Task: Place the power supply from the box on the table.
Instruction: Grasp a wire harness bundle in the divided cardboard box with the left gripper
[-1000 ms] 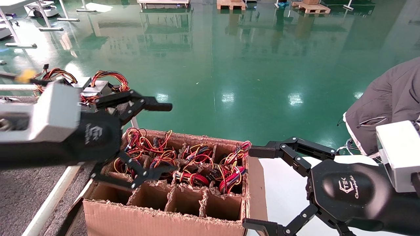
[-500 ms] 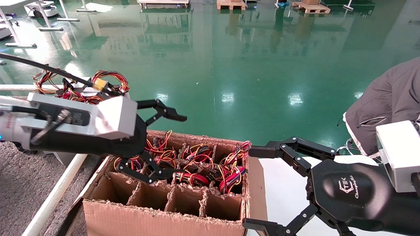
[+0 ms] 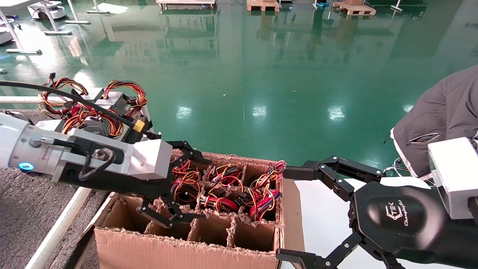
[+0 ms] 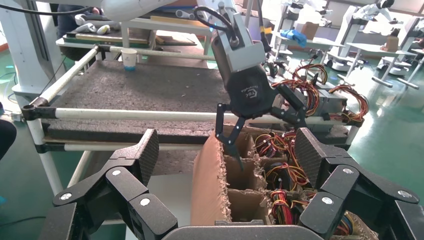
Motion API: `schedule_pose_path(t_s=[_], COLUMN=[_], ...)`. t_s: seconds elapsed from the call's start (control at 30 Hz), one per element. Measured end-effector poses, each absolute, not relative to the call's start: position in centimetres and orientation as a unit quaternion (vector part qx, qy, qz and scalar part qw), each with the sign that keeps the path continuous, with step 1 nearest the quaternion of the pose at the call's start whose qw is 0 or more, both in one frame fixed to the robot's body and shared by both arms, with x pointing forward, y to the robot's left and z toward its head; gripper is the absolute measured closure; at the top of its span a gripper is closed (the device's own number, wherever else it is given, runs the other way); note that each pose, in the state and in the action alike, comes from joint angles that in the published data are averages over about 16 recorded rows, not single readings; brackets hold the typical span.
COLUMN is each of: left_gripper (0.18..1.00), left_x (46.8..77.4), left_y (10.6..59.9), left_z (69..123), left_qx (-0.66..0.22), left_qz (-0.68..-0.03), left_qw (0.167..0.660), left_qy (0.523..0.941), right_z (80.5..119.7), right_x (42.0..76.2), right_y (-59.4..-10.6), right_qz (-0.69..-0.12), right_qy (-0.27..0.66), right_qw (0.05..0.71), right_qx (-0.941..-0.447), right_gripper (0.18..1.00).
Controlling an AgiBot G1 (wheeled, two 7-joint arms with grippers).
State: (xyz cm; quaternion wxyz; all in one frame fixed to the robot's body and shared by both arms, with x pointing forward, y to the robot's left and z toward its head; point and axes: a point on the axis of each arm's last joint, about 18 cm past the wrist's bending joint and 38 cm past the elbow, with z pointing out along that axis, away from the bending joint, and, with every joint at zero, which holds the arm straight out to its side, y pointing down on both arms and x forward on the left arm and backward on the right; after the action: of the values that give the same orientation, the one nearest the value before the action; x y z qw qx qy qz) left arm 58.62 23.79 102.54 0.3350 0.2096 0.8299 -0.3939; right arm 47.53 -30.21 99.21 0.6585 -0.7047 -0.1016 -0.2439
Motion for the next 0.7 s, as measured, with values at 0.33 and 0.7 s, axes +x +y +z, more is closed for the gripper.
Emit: schedule_pose_path(t_s=[0.33,0.7], left_gripper=[0.186,0.186], left_x=[59.7,60.9], left_y=[23.6,23.6], left_z=[101.5,100.4], left_qx=[0.209,0.202], left_qz=[-0.387,-0.383], left_qw=[0.328,0.327], left_qy=[0.836,0.84], right_z=[99.2,99.2], right_x=[47.5,47.5], right_y=[-30.2,-30.2], right_qz=[-0.244,-0.244], right_qy=[-0.102,-0.102], right_qw=[0.659,0.659], right_qx=[-0.705,-0.705], right_gripper=[0.178,0.178])
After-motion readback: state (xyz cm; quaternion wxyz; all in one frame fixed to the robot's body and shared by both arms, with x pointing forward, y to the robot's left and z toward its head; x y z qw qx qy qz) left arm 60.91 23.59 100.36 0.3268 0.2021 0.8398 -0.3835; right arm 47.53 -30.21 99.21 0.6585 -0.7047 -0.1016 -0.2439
